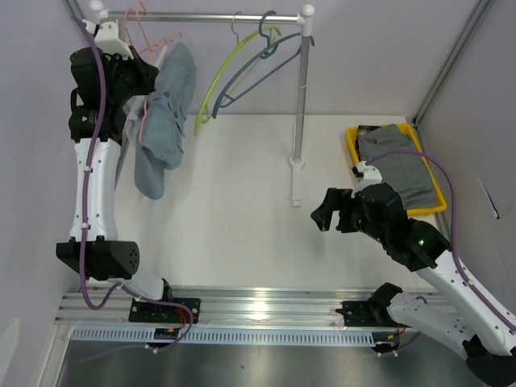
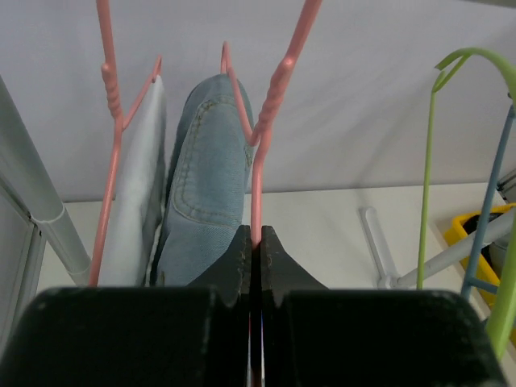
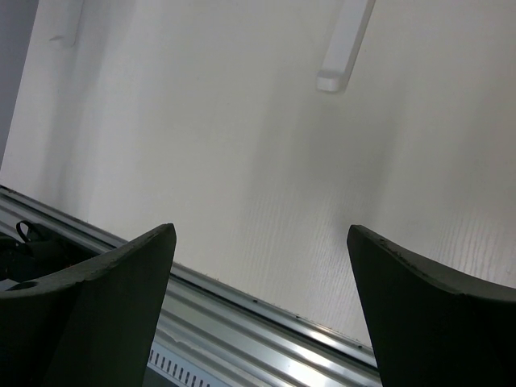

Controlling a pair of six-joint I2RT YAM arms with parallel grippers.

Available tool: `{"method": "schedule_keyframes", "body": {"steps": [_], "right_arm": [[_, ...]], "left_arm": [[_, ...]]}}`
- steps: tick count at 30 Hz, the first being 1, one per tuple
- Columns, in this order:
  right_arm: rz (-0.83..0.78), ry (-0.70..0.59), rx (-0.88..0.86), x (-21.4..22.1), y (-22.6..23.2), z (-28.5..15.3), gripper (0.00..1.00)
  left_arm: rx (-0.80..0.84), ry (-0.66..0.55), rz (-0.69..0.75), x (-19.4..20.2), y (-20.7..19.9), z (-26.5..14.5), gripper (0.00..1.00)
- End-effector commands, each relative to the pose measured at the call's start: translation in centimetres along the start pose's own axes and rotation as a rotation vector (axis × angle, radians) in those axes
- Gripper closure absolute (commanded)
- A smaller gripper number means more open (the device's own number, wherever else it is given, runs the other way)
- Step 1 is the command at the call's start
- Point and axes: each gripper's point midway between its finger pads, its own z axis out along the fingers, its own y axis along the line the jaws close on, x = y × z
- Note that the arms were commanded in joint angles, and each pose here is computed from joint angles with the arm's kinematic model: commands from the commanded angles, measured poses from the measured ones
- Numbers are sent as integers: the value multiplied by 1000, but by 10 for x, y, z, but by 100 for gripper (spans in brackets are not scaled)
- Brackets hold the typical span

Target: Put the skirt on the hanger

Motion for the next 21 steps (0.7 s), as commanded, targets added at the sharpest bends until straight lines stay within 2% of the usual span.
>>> {"method": "schedule_keyframes", "body": {"steps": [1,9,16,21], "right_arm": [[-10,-22,7,-4,-3,-2,5],[-10,-15,4,-2,-2,1,5],[-9,-18,7,-3,-3,0,5],[-5,-18,10,-2,-4,1,5]], "left_arm": [[49,-234,36,-76,-18,-19,100],[52,-212,23,-73,-14,-1,100],[34,-122,-9,-34,1,28,100],[48,-105,-16,-19,0,26,100]]}}
